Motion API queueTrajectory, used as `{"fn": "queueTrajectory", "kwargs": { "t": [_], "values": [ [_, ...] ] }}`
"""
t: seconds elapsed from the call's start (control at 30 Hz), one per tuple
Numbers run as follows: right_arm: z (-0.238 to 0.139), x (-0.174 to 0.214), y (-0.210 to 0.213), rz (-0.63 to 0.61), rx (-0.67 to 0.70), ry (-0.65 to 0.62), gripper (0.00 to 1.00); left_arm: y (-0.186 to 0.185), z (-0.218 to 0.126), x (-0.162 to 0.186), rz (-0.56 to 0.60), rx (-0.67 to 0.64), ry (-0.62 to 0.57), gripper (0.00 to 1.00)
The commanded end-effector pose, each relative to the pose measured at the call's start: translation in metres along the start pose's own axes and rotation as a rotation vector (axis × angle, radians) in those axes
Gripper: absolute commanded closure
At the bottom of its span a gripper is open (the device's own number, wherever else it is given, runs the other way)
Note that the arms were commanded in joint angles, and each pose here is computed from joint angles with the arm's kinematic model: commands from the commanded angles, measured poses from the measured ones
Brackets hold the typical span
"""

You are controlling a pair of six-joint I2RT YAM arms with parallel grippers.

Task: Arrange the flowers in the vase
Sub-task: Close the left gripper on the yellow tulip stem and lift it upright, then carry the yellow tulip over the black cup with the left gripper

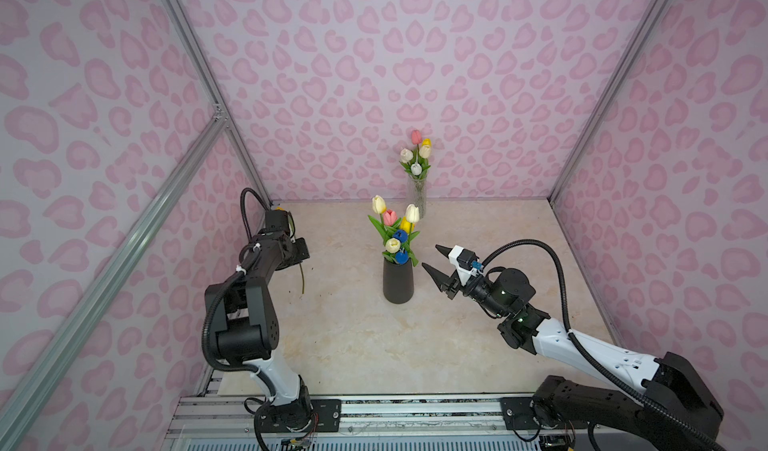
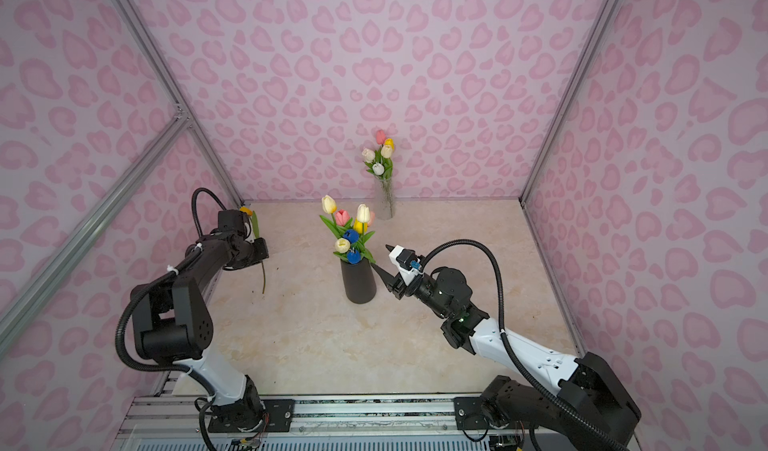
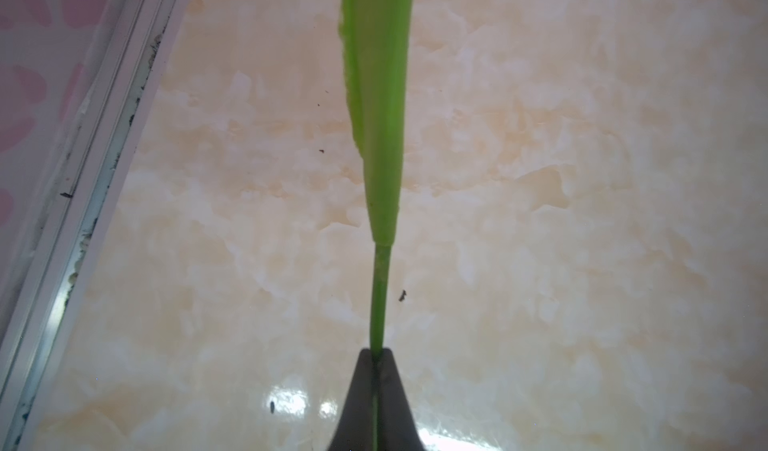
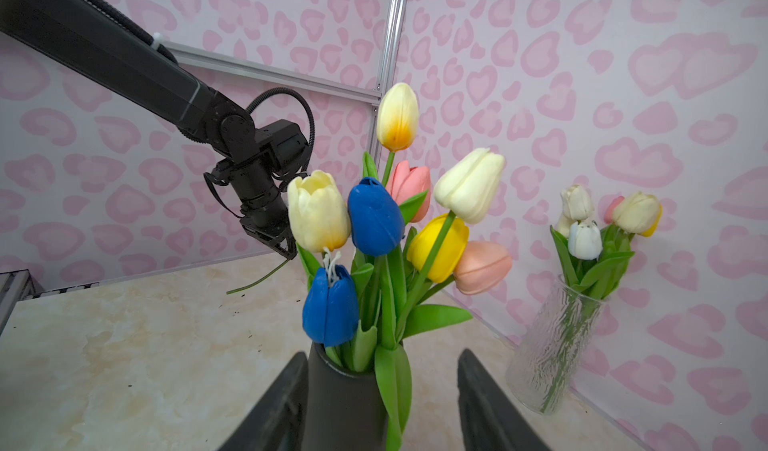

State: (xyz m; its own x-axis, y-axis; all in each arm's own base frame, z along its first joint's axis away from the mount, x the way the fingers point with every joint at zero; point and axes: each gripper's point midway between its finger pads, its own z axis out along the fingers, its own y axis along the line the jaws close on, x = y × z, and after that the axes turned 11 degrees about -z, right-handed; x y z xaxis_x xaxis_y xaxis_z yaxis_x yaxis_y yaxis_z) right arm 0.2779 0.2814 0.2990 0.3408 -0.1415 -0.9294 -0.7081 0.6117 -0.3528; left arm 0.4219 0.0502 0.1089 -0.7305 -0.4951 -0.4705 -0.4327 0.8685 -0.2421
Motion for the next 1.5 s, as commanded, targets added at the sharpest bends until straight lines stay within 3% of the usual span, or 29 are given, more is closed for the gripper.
{"fn": "queueTrajectory", "kwargs": {
  "t": [0.0,0.27,0.37,0.57,0.7,0.87,1.17,1.47],
  "values": [
    [0.004,-0.005,-0.008,-0.004,0.039,-0.034,0.43,-0.054,-0.039,-0.021,0.011,0.236,-0.179,0.97],
    [0.008,-0.008,-0.024,0.050,0.129,-0.083,0.43,-0.152,-0.181,-0.008,0.221,0.675,-0.544,0.97],
    [0.008,-0.011,-0.025,0.065,0.130,-0.094,0.43,-0.169,-0.234,0.004,0.291,0.856,-0.633,0.97],
    [0.010,-0.010,-0.024,0.083,0.123,-0.099,0.43,-0.181,-0.300,0.058,0.472,1.112,-0.728,0.97],
    [0.011,-0.013,-0.025,0.088,0.127,-0.114,0.43,-0.180,-0.321,0.085,0.514,1.225,-0.769,0.97],
    [0.014,-0.016,-0.025,0.102,0.123,-0.134,0.43,-0.179,-0.327,0.109,0.555,1.273,-0.783,0.97],
    [0.011,-0.019,-0.025,0.111,0.121,-0.150,0.43,-0.198,-0.331,0.132,0.614,1.349,-0.755,0.97],
    [0.008,-0.023,-0.024,0.107,0.124,-0.163,0.43,-0.217,-0.323,0.131,0.633,1.368,-0.823,0.97]
  ]
}}
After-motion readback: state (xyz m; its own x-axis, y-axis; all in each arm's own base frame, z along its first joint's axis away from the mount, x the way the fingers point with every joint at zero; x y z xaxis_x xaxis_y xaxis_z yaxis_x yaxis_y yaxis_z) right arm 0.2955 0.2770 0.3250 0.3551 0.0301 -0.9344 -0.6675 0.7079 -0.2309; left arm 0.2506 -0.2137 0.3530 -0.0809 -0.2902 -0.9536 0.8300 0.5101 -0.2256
